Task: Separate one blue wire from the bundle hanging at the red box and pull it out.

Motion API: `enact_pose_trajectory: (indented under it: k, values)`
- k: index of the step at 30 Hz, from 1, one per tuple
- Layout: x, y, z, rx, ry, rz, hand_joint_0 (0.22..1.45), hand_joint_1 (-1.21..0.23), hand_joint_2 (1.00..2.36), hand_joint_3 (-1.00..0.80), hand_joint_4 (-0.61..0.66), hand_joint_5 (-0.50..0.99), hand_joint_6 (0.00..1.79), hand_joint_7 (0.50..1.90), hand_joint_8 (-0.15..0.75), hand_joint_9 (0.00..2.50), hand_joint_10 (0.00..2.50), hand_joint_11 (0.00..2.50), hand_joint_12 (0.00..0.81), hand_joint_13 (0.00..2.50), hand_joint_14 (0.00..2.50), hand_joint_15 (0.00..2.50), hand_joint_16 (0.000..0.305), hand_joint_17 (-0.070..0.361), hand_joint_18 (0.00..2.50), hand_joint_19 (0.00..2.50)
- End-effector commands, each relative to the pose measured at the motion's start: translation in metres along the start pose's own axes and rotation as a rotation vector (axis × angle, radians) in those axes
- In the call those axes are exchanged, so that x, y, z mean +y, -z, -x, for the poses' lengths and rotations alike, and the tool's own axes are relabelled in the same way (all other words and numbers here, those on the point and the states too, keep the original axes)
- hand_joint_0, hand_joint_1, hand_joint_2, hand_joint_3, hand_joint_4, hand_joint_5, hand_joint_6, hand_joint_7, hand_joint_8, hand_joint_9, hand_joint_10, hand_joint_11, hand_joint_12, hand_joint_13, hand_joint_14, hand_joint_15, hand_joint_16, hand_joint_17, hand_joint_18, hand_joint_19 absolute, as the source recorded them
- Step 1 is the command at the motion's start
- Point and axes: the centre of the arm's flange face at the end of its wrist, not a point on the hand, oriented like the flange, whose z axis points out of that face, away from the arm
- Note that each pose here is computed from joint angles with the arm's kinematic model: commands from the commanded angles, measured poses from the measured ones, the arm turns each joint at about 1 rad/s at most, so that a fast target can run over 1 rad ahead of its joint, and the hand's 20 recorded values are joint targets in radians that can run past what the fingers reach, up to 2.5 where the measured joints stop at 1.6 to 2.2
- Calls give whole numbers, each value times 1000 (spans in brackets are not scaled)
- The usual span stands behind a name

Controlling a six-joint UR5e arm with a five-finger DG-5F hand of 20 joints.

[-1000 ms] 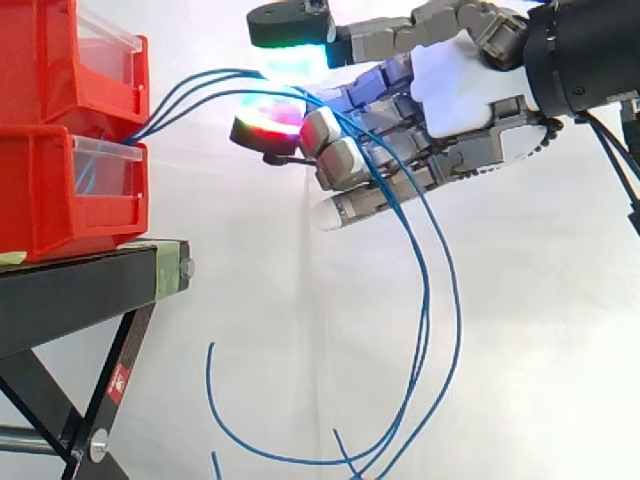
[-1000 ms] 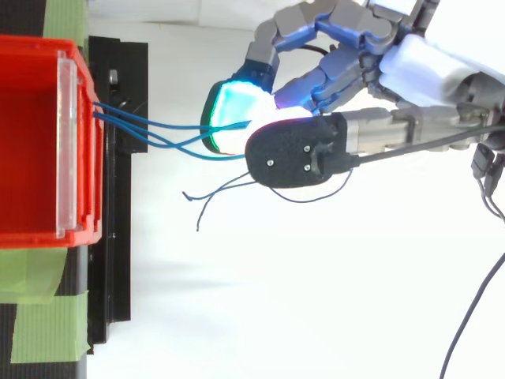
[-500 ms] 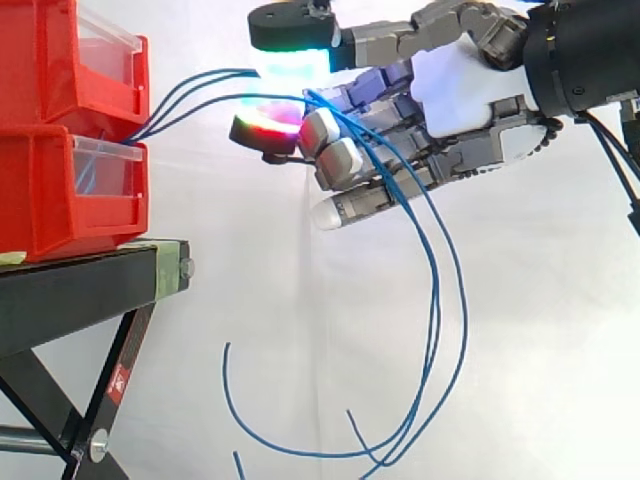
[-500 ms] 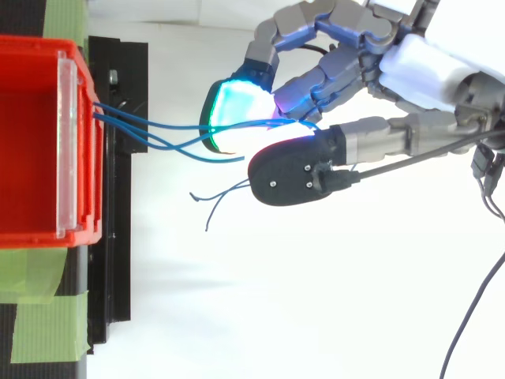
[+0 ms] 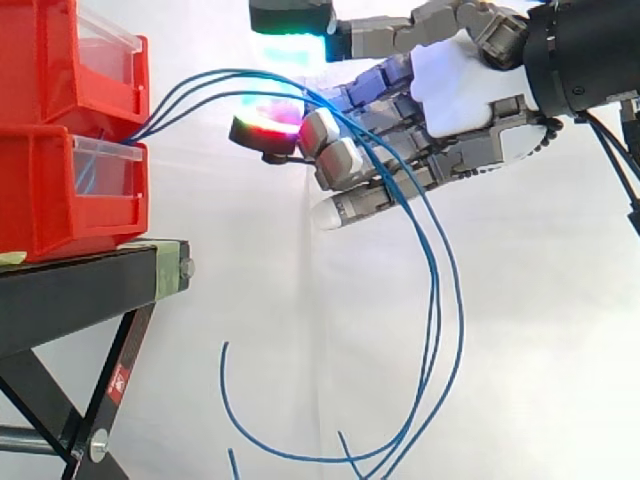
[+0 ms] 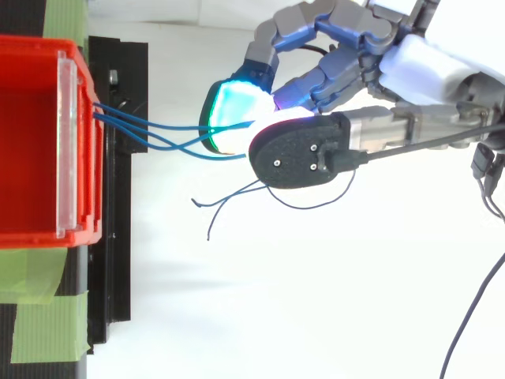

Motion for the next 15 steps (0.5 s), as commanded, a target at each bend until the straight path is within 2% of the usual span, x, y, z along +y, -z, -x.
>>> enact_pose_trajectory:
  k: [1,9,15]
  values:
    - [0,0,0,1,1,0,610,-684,1013,-325,150,-218,895,857,285,958,10,1488,371,1014,9,1523,53,119,558,475]
    - [0,0,0,1,1,0,622,-699,1016,-238,142,-217,895,864,283,961,10,1493,375,1018,8,1514,52,118,561,474]
    - [0,0,0,1,0,-1,614,-808,1016,-257,156,-224,893,880,275,928,10,1510,373,986,9,1527,53,120,544,473]
